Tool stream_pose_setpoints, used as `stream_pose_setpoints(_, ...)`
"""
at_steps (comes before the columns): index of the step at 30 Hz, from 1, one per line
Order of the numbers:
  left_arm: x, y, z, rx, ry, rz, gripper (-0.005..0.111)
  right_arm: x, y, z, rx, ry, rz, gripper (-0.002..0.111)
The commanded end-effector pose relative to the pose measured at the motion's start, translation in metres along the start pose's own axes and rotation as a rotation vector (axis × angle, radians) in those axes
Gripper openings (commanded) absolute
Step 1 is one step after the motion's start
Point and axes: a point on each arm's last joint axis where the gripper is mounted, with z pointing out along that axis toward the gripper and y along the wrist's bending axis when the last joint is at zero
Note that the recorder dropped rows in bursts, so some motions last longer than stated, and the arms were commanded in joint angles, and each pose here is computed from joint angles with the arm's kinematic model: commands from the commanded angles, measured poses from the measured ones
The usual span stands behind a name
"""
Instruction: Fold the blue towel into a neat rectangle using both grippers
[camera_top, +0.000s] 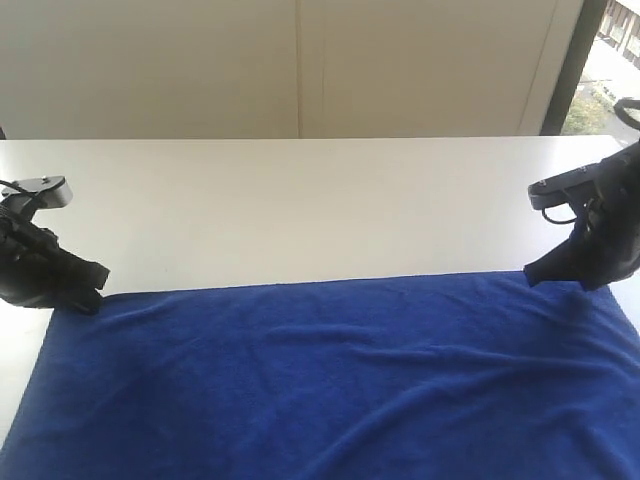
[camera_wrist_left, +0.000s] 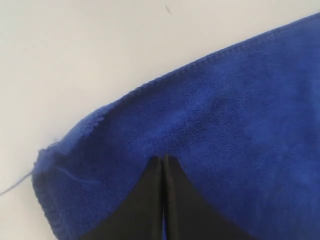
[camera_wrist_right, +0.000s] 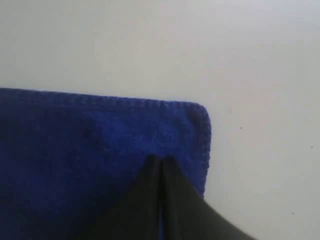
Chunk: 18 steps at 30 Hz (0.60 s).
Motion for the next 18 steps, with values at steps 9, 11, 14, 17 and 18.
stream_pose_setpoints(9, -0.003, 0.002, 0.001, -0.021, -0.023, 0.006, 0.000, 0.002, -0.012, 0.033, 0.008, 0.040, 0.005, 0.000)
stream_pose_setpoints(11, -0.003, 0.002, 0.001, -0.021, -0.023, 0.006, 0.000, 0.002, -0.019, 0.036, 0.017, 0.051, 0.019, 0.000)
stream_pose_setpoints(14, -0.004, 0.002, 0.001, -0.023, -0.025, 0.012, 0.000, 0.004, -0.028, 0.039, 0.024, 0.058, 0.040, 0.000)
stream_pose_setpoints(17, -0.004, 0.001, 0.001, -0.019, -0.029, 0.004, 0.000, 0.007, -0.038, 0.041, 0.036, 0.065, 0.057, 0.000)
stream_pose_setpoints(18, -0.004, 0.001, 0.001, -0.018, -0.030, 0.000, 0.000, 0.009, -0.041, 0.041, 0.040, 0.070, 0.064, 0.000)
